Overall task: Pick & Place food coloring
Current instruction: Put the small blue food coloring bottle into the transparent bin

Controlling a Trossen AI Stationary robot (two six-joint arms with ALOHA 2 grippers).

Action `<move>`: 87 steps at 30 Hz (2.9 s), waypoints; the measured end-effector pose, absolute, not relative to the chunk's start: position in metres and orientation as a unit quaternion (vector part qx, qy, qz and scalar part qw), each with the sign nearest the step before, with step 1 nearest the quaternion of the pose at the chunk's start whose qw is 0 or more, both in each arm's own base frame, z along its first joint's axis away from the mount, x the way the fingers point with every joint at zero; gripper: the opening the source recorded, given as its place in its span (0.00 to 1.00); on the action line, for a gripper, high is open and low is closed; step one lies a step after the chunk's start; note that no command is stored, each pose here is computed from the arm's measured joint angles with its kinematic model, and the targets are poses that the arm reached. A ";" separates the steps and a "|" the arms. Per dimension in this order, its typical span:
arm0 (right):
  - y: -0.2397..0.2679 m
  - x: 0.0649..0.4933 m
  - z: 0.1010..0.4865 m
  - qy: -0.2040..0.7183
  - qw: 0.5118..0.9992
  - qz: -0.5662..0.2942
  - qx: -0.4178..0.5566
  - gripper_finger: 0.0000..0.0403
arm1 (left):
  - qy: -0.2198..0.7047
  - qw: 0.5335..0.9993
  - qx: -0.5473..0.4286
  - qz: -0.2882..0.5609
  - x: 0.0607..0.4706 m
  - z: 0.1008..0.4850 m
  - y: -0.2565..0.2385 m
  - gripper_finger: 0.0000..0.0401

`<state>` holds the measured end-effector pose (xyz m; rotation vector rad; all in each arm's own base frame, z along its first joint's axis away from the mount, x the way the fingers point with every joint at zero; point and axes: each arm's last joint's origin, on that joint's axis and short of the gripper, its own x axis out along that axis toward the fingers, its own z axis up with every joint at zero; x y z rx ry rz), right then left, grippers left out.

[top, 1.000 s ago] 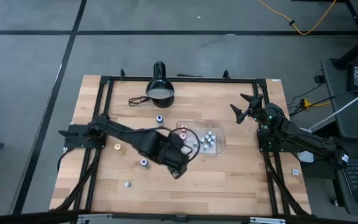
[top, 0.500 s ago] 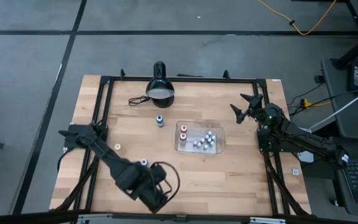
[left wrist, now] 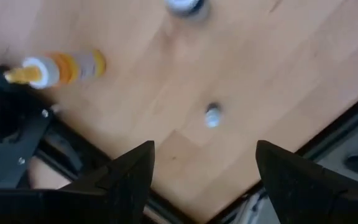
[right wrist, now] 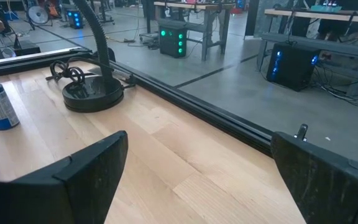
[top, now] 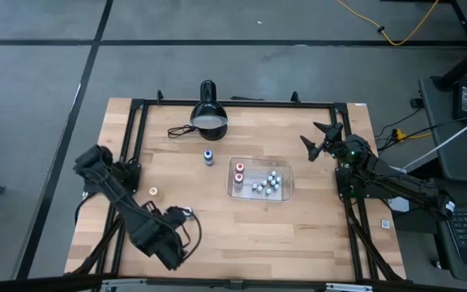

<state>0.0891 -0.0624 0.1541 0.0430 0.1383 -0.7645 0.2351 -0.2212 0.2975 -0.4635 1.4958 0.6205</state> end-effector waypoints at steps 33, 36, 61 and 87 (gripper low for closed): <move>-0.062 0.089 0.154 0.067 0.925 -0.373 0.022 0.98 | 0.690 0.648 -0.225 0.231 0.223 0.173 -0.220 0.68; -0.062 0.089 0.154 0.068 0.925 -0.373 0.021 0.98 | 0.692 0.647 -0.229 0.225 0.224 0.172 -0.222 0.68; -0.062 0.089 0.154 0.067 0.925 -0.373 0.021 0.98 | 0.700 0.647 -0.224 0.202 0.223 0.172 -0.224 0.38; -0.062 0.089 0.154 0.068 0.925 -0.373 0.021 0.98 | 0.670 0.701 -0.211 0.124 0.260 0.205 -0.218 0.12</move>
